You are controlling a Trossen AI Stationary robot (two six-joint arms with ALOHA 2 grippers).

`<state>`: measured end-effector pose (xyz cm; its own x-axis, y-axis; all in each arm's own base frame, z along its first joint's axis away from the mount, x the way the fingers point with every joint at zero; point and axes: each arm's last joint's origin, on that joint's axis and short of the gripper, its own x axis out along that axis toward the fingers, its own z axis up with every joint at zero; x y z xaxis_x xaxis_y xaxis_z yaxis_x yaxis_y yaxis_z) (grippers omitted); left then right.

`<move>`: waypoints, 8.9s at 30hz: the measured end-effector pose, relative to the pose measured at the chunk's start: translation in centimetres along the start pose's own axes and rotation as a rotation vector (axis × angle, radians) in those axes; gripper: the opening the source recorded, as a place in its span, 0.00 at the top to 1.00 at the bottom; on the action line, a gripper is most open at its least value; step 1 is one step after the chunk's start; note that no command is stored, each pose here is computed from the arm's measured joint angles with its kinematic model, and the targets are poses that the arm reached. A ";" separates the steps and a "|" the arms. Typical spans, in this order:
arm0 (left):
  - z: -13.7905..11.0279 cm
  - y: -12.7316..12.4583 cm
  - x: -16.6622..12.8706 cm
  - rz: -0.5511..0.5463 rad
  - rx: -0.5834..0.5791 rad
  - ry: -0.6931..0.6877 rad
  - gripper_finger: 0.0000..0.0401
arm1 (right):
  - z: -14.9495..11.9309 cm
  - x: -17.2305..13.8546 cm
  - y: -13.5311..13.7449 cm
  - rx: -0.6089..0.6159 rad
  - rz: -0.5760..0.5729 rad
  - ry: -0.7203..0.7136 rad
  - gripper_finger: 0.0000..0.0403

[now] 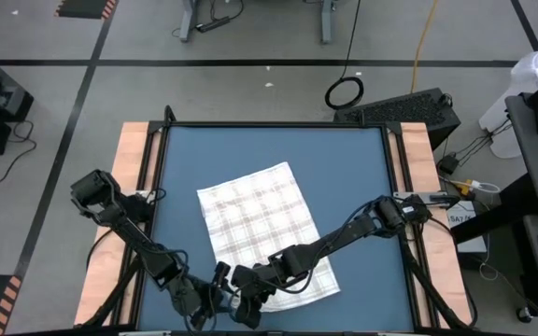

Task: Roll towel
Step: Fold the white towel

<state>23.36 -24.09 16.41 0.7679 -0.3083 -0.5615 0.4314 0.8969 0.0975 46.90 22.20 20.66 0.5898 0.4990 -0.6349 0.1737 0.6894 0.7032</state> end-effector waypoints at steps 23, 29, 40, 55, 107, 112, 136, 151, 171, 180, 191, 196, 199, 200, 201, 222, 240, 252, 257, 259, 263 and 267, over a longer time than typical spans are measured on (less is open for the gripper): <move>0.3 0.8 0.4 -0.132 -0.045 0.006 0.98 | -2.6 0.4 2.0 0.011 0.025 0.020 0.72; 0.4 2.6 1.0 -0.204 -0.125 0.032 0.98 | -5.6 0.8 3.6 -0.005 -0.085 -0.129 0.48; 0.1 5.7 1.7 -0.321 -0.278 0.116 0.99 | -6.9 1.0 2.8 -0.121 -0.343 -0.310 0.48; 0.1 8.1 2.1 -0.368 -0.400 0.138 0.99 | -5.6 1.7 1.7 -0.187 -0.379 -0.344 0.54; 0.6 13.6 -8.3 -0.201 -0.354 0.351 0.56 | -12.4 1.5 3.0 -0.057 -0.457 -0.179 0.99; -0.9 17.1 -10.4 -0.077 -0.353 0.445 0.56 | -14.5 0.0 3.5 -0.035 -0.530 -0.111 0.99; -5.1 16.6 -10.4 -0.298 -0.080 0.565 0.56 | -18.2 -9.1 5.7 0.075 -0.784 -0.093 1.00; -7.2 12.3 -8.6 -0.073 0.007 0.563 0.33 | -18.2 -9.2 5.7 0.095 -0.787 -0.110 1.00; -11.4 11.6 -7.8 -0.099 0.001 0.492 0.62 | -18.1 -9.3 5.7 0.111 -0.796 -0.164 1.00; -11.0 11.6 -7.7 -0.110 -0.050 0.484 0.97 | -18.1 -9.3 5.7 0.110 -0.797 -0.164 1.00; -3.8 12.1 -9.5 -0.401 -0.131 0.532 0.98 | -18.1 -9.3 5.7 0.090 -0.798 -0.151 1.00; -2.1 14.2 -9.5 -0.444 -0.177 0.459 0.98 | -17.7 -9.2 5.5 0.068 -0.800 -0.141 1.00; -3.1 15.6 -8.1 -0.490 -0.217 0.491 0.98 | -17.3 -9.2 5.4 0.076 -0.805 -0.145 1.00; -3.6 16.0 -7.5 -0.524 -0.237 0.508 0.98 | -17.1 -9.1 5.3 0.078 -0.806 -0.147 1.00; -4.1 16.4 -6.8 -0.558 -0.257 0.529 0.99 | -16.9 -9.1 5.3 0.079 -0.807 -0.147 1.00; 0.2 21.4 2.7 -0.772 -0.214 0.690 0.94 | -16.0 -8.3 4.8 0.080 -0.793 -0.154 1.00; 1.3 22.6 -0.2 -0.697 -0.216 0.741 0.49 | -16.5 -6.7 3.9 0.099 -0.739 -0.162 1.00; -2.1 20.5 -8.2 -0.578 -0.204 0.750 0.53 | -16.5 -6.7 3.9 0.107 -0.734 -0.167 1.00; -5.4 16.6 -9.1 -0.632 -0.021 0.668 0.54 | -16.5 -6.7 3.9 0.106 -0.734 -0.171 1.00; -6.0 15.3 -9.2 -0.644 0.051 0.615 0.54 | -16.5 -6.7 3.9 0.105 -0.733 -0.172 1.00; -6.0 13.0 -8.9 -0.656 0.175 0.491 0.54 | -16.5 -6.7 3.9 0.100 -0.735 -0.170 1.00; -5.3 11.1 -7.9 -0.592 0.204 0.387 0.54 | -16.5 -6.7 3.9 0.097 -0.735 -0.170 1.00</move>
<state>19.61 -10.04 17.56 0.1728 -0.5549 -0.8138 0.8307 0.5260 -0.1823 30.62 30.25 22.37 0.4077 -0.1646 -0.8981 0.6328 0.7601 0.1479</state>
